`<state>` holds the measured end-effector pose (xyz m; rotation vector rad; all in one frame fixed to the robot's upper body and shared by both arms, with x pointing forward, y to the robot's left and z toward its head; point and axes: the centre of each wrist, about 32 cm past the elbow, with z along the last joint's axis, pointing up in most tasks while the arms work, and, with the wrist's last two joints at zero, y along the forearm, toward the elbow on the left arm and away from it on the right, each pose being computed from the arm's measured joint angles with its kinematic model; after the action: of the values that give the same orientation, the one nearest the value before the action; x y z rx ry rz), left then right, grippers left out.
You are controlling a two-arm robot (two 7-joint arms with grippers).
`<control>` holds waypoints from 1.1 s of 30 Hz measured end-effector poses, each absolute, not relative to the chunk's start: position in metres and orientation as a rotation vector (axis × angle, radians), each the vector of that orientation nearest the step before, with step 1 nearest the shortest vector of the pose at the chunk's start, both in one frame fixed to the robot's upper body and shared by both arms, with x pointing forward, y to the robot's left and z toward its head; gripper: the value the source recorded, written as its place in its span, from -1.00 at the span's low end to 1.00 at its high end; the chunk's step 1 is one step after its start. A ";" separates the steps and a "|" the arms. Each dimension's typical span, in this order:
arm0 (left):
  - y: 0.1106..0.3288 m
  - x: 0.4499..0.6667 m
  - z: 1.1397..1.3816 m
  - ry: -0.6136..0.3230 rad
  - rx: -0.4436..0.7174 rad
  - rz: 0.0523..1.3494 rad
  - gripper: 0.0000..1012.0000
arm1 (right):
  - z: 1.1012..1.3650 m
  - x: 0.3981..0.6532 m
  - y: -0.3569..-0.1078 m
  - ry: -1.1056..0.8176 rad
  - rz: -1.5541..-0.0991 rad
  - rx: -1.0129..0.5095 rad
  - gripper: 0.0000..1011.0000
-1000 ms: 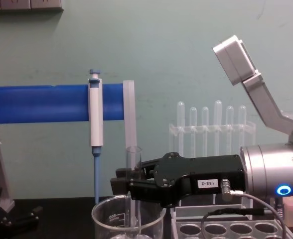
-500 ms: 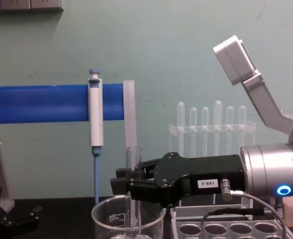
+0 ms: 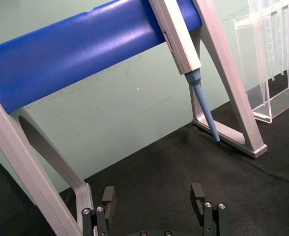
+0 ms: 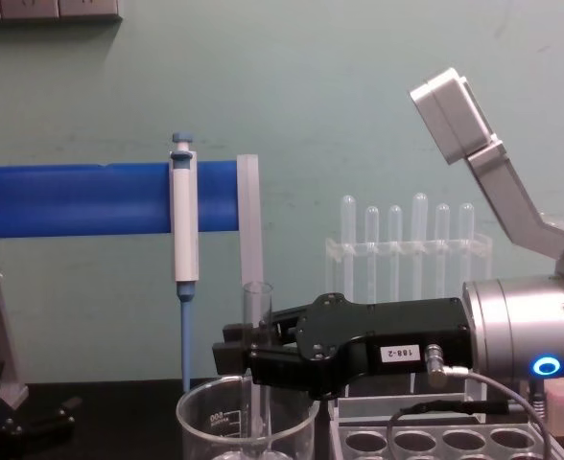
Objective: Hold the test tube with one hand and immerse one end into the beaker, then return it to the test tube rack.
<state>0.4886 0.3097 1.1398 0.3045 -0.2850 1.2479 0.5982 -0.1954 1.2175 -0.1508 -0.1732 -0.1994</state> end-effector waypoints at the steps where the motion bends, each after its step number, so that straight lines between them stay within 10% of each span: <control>1: 0.310 0.489 1.140 -0.285 0.305 1.248 0.98 | 1.217 0.598 -0.195 -0.173 -0.199 -0.151 -0.55; 33: 0.310 0.489 1.140 -0.285 0.304 1.248 0.98 | 1.218 0.598 -0.195 -0.173 -0.199 -0.151 -0.56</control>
<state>0.4886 0.3096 1.1398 0.3045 -0.2850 1.2479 0.5982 -0.1954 1.2175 -0.1507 -0.1732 -0.1994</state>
